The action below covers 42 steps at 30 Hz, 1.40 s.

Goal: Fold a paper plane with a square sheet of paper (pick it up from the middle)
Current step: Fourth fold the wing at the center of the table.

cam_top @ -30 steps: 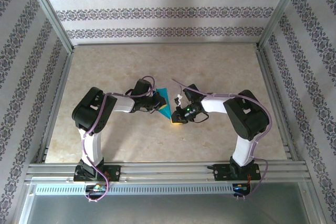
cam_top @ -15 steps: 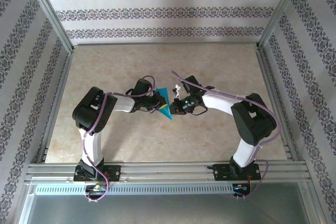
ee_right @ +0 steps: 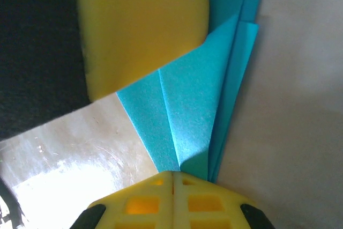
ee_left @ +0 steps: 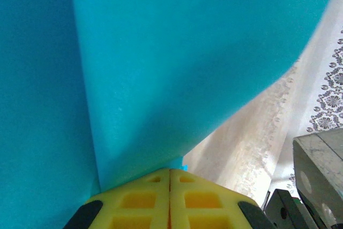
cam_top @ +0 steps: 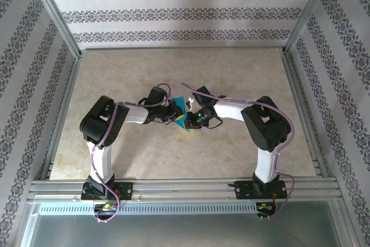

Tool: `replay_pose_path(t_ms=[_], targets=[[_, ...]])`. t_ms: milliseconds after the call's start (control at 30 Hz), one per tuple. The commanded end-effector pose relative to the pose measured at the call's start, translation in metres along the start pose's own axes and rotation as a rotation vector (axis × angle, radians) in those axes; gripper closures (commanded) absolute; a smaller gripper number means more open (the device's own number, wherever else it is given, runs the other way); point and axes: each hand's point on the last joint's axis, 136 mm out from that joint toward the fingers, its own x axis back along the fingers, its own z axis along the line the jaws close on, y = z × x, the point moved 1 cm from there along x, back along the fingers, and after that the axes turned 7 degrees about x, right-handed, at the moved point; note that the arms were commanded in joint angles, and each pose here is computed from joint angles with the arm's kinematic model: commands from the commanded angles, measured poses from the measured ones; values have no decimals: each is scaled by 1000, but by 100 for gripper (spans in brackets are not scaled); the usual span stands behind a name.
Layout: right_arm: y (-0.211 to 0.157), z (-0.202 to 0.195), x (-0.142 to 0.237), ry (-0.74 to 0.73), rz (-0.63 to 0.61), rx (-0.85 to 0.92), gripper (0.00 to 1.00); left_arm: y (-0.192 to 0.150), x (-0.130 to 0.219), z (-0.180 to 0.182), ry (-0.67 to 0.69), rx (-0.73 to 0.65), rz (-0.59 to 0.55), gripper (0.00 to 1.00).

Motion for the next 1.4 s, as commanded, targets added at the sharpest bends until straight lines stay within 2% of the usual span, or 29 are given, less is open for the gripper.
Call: replay_pose_path(t_ms=[0, 167, 300, 600, 767, 967, 1367], targets=[[-24, -24, -9, -80, 74, -48, 93, -1, 1, 18, 64, 33, 12, 90], [-52, -32, -5, -71, 142, -65, 93, 4, 20, -30, -24, -105, -8, 84], [-67, -33, 1, -56, 170, -70, 93, 6, 31, -42, -22, -174, -33, 81], [-68, -33, 2, -48, 178, -85, 93, -9, 45, -36, -65, -227, -44, 81], [-70, -35, 0, -51, 189, -94, 93, -11, 36, -27, -66, -213, -23, 84], [-70, -36, -2, -49, 196, -97, 93, -7, 21, -41, -121, -216, -4, 84], [-74, -39, -4, -55, 210, -103, 93, 4, 3, -17, -37, -162, -19, 85]])
